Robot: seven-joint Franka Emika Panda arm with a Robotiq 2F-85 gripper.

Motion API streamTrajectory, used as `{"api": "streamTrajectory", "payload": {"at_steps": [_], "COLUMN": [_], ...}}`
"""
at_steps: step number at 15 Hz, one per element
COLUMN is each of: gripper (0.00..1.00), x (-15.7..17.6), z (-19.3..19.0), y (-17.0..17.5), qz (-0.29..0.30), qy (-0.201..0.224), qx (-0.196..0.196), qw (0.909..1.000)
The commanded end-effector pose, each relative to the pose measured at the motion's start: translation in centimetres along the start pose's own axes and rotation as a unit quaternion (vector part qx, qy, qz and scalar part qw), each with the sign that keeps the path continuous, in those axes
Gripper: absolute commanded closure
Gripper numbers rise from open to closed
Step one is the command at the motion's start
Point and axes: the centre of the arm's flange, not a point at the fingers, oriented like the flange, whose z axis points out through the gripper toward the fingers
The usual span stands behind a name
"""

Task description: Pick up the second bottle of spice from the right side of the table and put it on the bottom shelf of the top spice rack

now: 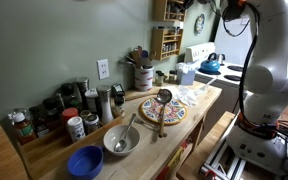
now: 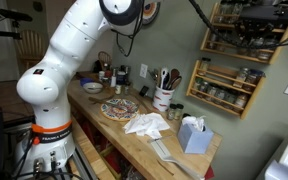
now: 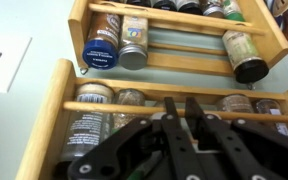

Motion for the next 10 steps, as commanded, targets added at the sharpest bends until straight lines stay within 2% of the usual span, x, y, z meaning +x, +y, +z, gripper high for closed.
{"api": "streamTrajectory", "payload": {"at_steps": [1,10], "gripper": [1.00,1.00], "x": [0.63,1.63], "z": [-0.42,-1.38], "y": [0.99,1.01], "qz": [0.000,0.006], "qy": [0.015,0.055], "qx": [-0.014,-0.026], "qw": [0.9998,0.9981]}}
